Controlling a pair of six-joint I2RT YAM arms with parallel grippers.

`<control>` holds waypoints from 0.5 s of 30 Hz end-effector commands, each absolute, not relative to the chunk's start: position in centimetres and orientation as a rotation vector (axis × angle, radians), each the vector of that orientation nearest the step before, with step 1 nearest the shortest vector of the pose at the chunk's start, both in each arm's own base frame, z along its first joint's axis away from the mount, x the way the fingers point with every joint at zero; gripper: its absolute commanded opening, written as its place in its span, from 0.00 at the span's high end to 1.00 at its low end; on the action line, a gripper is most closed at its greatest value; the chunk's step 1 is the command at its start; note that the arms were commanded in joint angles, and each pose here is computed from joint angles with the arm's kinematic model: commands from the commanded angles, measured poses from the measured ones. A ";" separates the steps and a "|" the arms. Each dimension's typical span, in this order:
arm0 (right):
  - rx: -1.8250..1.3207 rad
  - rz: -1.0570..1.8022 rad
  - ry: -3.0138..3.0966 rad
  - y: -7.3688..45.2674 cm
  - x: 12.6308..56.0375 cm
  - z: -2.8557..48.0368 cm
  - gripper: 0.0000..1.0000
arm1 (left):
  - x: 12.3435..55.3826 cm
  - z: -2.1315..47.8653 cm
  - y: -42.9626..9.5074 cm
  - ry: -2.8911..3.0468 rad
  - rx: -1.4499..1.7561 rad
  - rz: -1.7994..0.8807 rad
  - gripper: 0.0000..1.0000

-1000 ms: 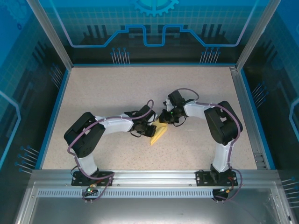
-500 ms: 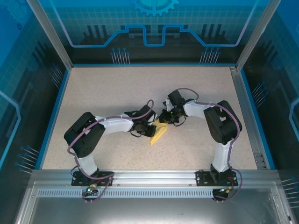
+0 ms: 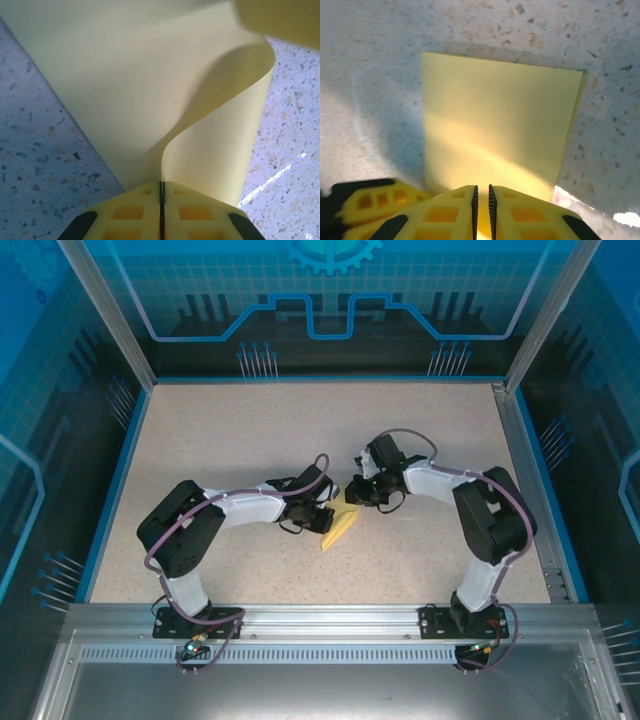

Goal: Fold a paper plane with a square sheet of paper (pick it up from the middle)
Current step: Third fold the triangle at the center of the table.

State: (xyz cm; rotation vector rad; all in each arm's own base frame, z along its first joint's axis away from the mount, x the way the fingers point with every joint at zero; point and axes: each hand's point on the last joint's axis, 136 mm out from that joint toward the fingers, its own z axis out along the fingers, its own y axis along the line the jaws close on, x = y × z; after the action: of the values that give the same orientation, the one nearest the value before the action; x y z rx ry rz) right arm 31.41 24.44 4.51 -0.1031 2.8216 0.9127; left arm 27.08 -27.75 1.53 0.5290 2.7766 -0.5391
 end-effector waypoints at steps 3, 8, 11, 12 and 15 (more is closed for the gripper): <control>-0.082 1.095 2.725 25.1 30.0 7.2 0.84 | 26.9 0.9 -26.7 2.814 0.501 -0.488 0.91; -0.079 1.180 2.744 26.3 27.7 5.8 0.84 | 26.8 1.0 -26.7 2.812 0.501 -0.492 0.91; -0.094 1.183 2.769 27.2 27.1 5.0 0.84 | 26.8 1.0 -26.6 2.811 0.502 -0.489 0.91; -0.098 1.186 2.770 27.4 27.1 4.9 0.85 | 26.7 1.0 -26.6 2.812 0.503 -0.490 0.91; -0.089 1.186 2.780 27.7 27.2 4.5 0.85 | 26.7 1.0 -26.5 2.812 0.503 -0.488 0.91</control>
State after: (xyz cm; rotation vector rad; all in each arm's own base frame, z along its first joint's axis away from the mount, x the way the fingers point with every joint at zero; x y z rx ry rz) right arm 27.02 26.67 4.29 -0.0871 2.7963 1.1333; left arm 27.07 -27.74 1.52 0.5296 2.7768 -0.5388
